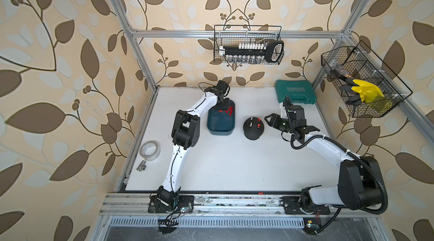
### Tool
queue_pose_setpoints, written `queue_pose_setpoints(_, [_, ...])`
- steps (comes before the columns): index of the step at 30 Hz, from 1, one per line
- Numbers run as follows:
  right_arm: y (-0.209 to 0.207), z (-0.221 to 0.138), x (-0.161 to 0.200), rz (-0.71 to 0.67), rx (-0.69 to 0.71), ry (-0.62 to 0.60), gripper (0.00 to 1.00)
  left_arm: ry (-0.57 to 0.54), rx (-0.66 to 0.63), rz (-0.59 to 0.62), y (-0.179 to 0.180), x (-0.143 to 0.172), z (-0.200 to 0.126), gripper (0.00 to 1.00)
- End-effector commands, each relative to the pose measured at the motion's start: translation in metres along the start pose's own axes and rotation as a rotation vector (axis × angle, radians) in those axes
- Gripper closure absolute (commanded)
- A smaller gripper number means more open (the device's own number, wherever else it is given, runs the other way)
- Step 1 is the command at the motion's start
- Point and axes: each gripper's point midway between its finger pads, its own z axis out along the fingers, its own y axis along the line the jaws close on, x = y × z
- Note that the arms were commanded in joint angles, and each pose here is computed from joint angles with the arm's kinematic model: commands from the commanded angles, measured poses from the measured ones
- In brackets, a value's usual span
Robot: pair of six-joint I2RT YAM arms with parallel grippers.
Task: Cover the protruding screws with screw protection sleeves
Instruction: Pick up the screw protection sleeve from the storage box.
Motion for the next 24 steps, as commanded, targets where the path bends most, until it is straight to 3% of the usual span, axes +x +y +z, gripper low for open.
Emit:
queue_pose_setpoints(1, [0.002, -0.009, -0.006, -0.048, 0.004, -0.06, 0.44, -0.01, -0.002, -0.037, -0.003, -0.007, -0.004, 0.62])
queue_pose_setpoints(14, [0.006, -0.019, -0.009, -0.06, -0.011, -0.087, 0.44, 0.029, 0.036, -0.079, -0.012, -0.001, 0.035, 0.69])
queue_pose_setpoints(16, [0.008, -0.021, -0.01, -0.064, -0.015, -0.089, 0.44, 0.036, 0.039, -0.08, -0.013, 0.001, 0.037, 0.74])
queue_pose_setpoints(24, [0.008, -0.023, -0.01, -0.065, -0.01, -0.094, 0.44, 0.025, 0.029, -0.057, -0.013, 0.001, 0.04, 0.76])
